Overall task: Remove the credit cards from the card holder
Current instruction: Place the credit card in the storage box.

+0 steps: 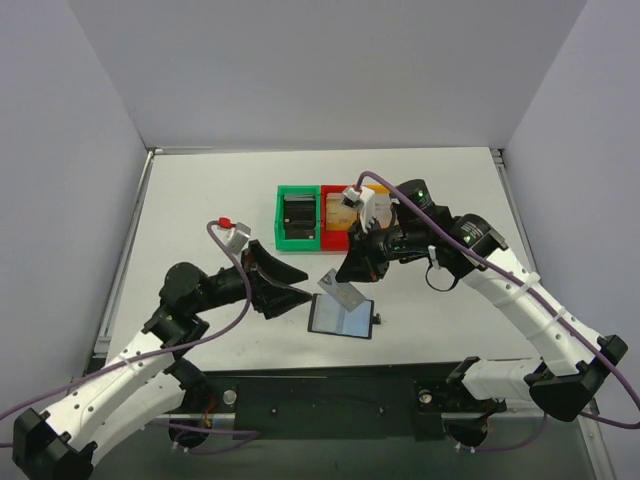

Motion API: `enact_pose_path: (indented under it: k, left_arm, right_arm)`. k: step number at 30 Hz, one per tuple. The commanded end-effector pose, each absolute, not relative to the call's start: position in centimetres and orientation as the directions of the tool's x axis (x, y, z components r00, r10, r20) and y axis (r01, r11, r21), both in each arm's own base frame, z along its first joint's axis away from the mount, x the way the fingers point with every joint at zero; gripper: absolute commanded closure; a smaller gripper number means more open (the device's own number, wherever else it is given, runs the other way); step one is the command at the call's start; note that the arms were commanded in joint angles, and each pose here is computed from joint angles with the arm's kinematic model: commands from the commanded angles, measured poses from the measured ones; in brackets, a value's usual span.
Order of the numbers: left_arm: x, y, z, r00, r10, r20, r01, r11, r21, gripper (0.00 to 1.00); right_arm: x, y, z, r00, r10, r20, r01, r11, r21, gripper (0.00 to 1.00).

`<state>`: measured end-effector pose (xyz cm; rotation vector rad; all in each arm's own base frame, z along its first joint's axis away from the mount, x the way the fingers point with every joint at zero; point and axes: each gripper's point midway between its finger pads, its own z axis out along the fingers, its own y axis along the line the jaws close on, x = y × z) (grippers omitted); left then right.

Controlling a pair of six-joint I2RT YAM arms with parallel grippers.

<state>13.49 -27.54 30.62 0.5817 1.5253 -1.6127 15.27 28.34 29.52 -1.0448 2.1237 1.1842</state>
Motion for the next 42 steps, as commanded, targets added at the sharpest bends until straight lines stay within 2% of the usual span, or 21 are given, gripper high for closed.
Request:
enact_pose_path:
  k: [1, 3, 5, 8, 10, 12, 15, 17, 21, 23, 29, 37, 42]
  left_arm:
    - [15.9, -24.8, 31.5, -0.46, -0.36, -0.812, 0.78, 0.273, -0.563, 0.19]
    - [16.4, -23.7, 31.1, -0.436, -0.394, -0.809, 0.755, 0.33, -0.567, 0.19]
    - [16.5, -23.3, 30.9, -0.424, -0.415, -0.805, 0.746, 0.343, -0.57, 0.19]
    - [16.3, -23.2, 30.8, -0.438, -0.426, -0.792, 0.738, 0.333, -0.587, 0.19]
    - [16.1, -23.4, 30.3, -0.457, -0.414, -0.787, 0.735, 0.322, -0.596, 0.19]
    - [15.9, -23.5, 29.9, -0.473, -0.409, -0.781, 0.73, 0.315, -0.607, 0.2]
    - [15.6, -23.5, 29.7, -0.487, -0.413, -0.77, 0.727, 0.297, -0.619, 0.2]
    - [15.3, -23.5, 29.2, -0.509, -0.421, -0.751, 0.715, 0.278, -0.641, 0.21]
    - [15.2, -23.7, 28.4, -0.544, -0.439, -0.715, 0.693, 0.246, -0.678, 0.21]
    - [15.2, -23.8, 28.1, -0.562, -0.44, -0.701, 0.681, 0.235, -0.693, 0.21]
    - [15.7, -24.4, 27.3, -0.587, -0.428, -0.687, 0.663, 0.232, -0.712, 0.23]
    - [16.0, -24.5, 26.3, -0.589, -0.38, -0.713, 0.658, 0.286, -0.696, 0.23]
    - [16.1, -24.7, 25.3, -0.612, -0.372, -0.698, 0.637, 0.291, -0.714, 0.24]
  right_arm:
    - [20.6, 26.3, 30.0, -0.5, -0.335, -0.798, -0.792, 0.549, 0.266, 1.0]
    - [24.0, 24.8, 29.3, -0.476, -0.356, -0.804, -0.724, 0.678, 0.128, 1.0]
    - [26.6, 23.7, 28.7, -0.465, -0.391, -0.794, -0.657, 0.754, 0.014, 1.0]
    - [28.8, 23.2, 27.4, -0.415, -0.505, -0.757, -0.661, 0.739, -0.13, 1.0]
    - [29.5, 23.2, 25.9, -0.235, -0.707, -0.667, -0.785, 0.543, -0.298, 1.0]
    - [30.0, 23.0, 24.8, -0.108, -0.804, -0.585, -0.832, 0.395, -0.389, 1.0]
    - [31.8, 22.3, 24.9, -0.075, -0.788, -0.612, -0.858, 0.363, -0.362, 1.0]
    - [32.9, 21.9, 25.8, -0.05, -0.739, -0.672, -0.885, 0.345, -0.313, 1.0]
    - [35.1, 20.4, 25.1, 0.046, -0.728, -0.684, -0.916, 0.242, -0.319, 1.0]
    - [35.8, 19.8, 24.5, 0.078, -0.681, -0.728, -0.938, 0.198, -0.285, 1.0]
    - [39.0, 18.8, 20.2, 0.131, -0.695, -0.707, -0.954, 0.106, -0.281, 1.0]
    - [44.1, 17.6, 19.1, 0.122, -0.683, -0.72, -0.93, 0.175, -0.323, 1.0]
    - [45.3, 16.3, 18.3, 0.104, -0.699, -0.708, -0.925, 0.193, -0.327, 1.0]
